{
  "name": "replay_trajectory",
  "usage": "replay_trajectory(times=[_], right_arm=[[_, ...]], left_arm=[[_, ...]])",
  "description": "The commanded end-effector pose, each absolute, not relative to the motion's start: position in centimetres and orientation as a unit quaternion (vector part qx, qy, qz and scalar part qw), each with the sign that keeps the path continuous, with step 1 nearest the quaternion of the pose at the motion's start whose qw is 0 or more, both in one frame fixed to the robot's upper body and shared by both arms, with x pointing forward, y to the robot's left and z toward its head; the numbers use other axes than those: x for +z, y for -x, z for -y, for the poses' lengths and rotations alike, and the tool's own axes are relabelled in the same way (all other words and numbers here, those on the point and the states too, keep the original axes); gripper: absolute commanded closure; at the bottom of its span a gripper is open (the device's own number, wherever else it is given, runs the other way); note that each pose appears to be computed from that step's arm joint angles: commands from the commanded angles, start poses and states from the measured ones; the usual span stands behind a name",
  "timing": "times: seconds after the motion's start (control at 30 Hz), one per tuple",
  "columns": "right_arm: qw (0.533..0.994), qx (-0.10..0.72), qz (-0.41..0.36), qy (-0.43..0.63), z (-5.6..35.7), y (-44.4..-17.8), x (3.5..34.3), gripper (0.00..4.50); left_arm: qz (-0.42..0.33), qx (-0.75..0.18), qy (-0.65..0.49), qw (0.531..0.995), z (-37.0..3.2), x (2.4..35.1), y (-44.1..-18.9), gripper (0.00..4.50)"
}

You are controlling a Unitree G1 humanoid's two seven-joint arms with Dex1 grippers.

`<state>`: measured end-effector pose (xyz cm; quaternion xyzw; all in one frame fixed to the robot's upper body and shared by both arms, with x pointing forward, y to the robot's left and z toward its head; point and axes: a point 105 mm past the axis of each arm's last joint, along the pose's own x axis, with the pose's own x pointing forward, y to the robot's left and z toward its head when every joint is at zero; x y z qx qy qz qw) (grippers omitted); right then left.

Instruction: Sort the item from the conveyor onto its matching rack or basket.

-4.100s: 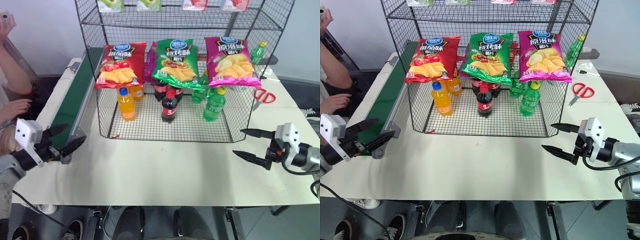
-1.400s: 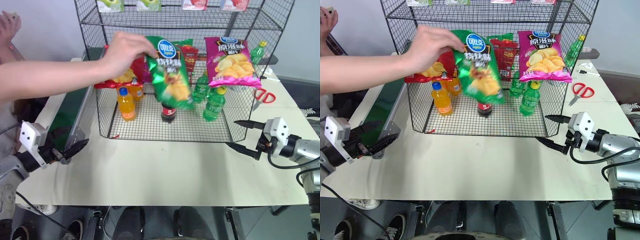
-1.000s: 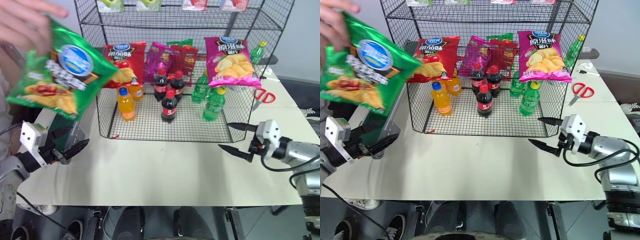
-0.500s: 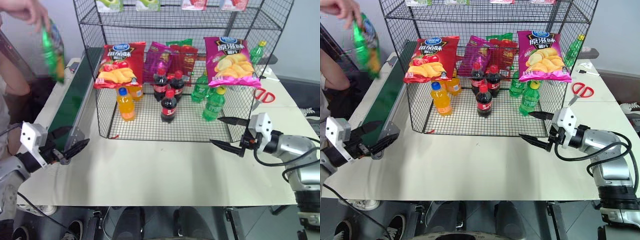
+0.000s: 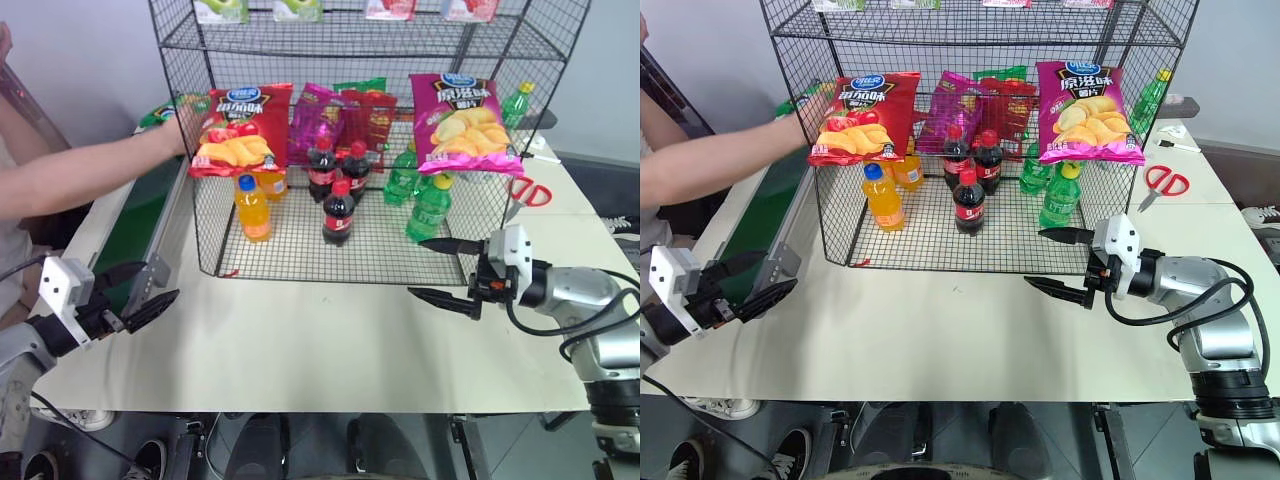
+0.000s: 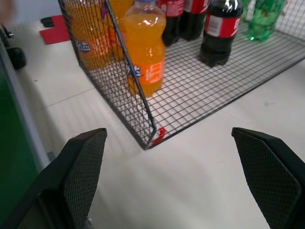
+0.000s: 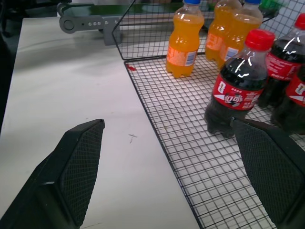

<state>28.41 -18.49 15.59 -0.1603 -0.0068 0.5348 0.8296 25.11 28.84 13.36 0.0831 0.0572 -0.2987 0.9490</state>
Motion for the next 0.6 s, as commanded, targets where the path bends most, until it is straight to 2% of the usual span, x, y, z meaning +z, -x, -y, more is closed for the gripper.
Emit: replay_trajectory(times=[0.03, 0.6], right_arm=[[0.826, 0.536, 0.027, 0.172, 18.31, -28.48, 16.45, 0.07], [0.824, 0.535, 0.024, 0.183, 18.68, -28.61, 16.26, 0.07]], left_arm=[[-0.038, -0.296, -0.100, 0.949, -29.02, 14.41, -25.07, 0.00], [-0.035, -0.306, -0.096, 0.946, -28.90, 14.81, -24.71, 0.00]])
